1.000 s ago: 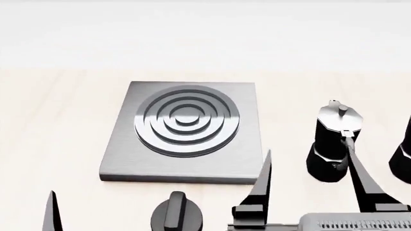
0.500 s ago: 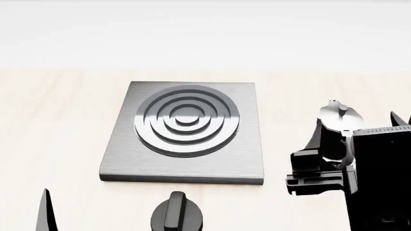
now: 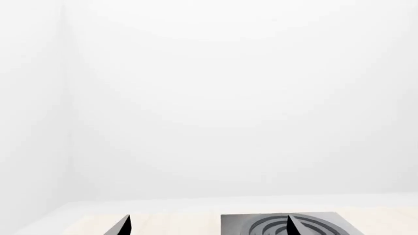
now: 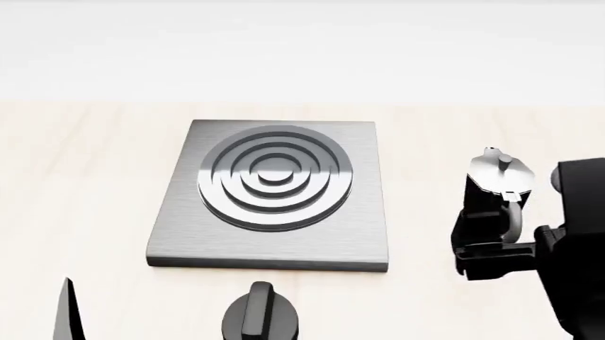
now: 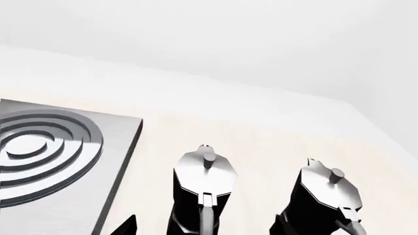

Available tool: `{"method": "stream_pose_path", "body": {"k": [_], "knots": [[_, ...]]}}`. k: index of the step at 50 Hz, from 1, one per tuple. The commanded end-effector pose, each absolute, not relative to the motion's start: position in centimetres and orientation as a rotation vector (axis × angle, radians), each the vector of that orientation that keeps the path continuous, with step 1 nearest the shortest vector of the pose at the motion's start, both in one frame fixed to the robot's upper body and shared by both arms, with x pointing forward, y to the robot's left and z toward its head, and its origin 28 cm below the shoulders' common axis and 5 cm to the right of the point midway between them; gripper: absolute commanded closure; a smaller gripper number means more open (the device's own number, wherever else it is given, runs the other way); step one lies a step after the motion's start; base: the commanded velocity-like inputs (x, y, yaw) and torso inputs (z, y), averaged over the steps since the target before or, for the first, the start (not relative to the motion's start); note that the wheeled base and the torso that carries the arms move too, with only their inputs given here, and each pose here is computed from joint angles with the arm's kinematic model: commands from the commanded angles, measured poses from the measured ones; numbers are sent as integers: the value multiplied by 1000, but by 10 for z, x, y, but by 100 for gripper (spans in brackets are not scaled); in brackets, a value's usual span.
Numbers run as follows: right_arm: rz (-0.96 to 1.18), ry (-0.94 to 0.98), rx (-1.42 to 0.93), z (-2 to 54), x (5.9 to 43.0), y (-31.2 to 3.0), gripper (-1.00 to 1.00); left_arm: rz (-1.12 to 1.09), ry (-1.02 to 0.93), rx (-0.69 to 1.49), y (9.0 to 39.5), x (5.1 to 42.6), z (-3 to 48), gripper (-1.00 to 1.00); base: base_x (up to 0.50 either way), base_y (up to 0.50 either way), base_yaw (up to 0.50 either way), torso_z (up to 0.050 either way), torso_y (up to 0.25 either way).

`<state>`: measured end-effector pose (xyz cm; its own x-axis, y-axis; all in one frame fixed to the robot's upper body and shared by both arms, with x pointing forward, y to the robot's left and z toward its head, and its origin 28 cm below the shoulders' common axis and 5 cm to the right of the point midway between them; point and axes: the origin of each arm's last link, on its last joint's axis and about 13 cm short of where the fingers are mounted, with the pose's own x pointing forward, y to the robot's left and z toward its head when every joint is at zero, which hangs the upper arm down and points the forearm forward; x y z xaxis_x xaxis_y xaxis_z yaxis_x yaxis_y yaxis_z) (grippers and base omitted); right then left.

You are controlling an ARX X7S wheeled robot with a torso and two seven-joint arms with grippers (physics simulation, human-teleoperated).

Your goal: Put both moka pots on the stove.

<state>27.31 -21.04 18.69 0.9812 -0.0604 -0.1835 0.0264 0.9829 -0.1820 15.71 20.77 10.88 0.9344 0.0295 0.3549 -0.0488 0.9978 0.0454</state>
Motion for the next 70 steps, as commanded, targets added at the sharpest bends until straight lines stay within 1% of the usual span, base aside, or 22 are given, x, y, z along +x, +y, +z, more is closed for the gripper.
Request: {"method": "stream_pose_path", "body": {"k": [1, 23, 32, 70], "knots": [[-45, 249, -161, 182, 282, -218, -100, 43, -362, 55, 208, 158, 109, -100, 0, 0, 0, 0, 0], [-50, 289, -140, 170, 305, -224, -100, 37, -354, 59, 206, 158, 107, -100, 0, 0, 0, 0, 0], [-47, 324, -145, 156, 316, -223, -100, 38, -354, 59, 207, 158, 107, -100, 0, 0, 0, 0, 0], [-61, 402, -123, 126, 337, -229, -100, 34, -349, 61, 205, 159, 105, -100, 0, 0, 0, 0, 0]]}}
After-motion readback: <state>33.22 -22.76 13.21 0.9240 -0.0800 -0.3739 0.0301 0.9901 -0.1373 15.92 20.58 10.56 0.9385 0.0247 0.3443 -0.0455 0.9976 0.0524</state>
